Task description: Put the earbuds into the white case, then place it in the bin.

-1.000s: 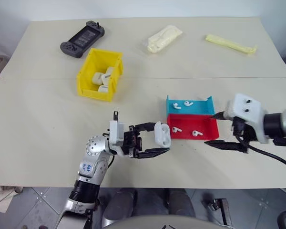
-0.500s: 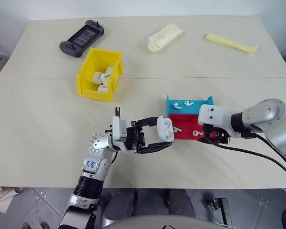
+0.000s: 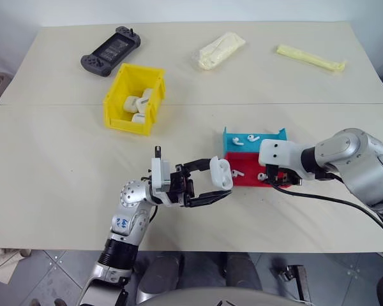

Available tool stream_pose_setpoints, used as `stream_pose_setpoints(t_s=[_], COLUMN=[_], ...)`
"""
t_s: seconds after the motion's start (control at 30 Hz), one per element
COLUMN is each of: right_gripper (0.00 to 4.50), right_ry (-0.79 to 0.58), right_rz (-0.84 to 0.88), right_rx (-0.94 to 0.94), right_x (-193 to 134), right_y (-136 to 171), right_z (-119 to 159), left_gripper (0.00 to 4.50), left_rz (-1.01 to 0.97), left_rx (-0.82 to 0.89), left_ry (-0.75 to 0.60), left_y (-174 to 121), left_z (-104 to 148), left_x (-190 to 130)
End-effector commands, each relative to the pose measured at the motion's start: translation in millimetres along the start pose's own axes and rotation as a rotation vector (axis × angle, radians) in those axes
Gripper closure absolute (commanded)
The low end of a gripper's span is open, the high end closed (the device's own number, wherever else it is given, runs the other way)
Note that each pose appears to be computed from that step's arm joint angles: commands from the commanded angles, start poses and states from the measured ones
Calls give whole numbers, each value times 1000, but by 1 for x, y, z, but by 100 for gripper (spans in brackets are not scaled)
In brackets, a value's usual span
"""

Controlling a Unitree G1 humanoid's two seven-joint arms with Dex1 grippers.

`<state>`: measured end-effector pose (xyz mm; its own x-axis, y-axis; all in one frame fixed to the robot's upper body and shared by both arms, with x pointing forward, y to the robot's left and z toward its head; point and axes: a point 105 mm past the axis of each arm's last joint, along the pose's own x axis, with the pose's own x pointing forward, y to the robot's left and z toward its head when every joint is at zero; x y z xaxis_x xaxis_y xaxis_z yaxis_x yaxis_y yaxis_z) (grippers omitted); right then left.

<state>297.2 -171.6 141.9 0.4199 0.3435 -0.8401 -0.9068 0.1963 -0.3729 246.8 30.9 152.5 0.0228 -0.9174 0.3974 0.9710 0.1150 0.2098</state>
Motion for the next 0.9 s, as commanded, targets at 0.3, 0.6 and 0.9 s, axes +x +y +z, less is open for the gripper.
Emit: stream_pose_setpoints(t_s=[0.3,0.6,0.9], right_gripper=[195,195,251], right_ry=[-9,2,-5], right_rz=[20,19,22], right_rx=[24,159,218], right_x=[6,6,12], right_y=[5,12,16], right_z=[3,-3,-1], left_gripper=[171,171,171], left_rz=[-14,-13,-10], left_rx=[49,52,54], left_ry=[-14,-12,-14], left_y=[-1,1,1], left_z=[10,9,9], left_x=[5,4,5])
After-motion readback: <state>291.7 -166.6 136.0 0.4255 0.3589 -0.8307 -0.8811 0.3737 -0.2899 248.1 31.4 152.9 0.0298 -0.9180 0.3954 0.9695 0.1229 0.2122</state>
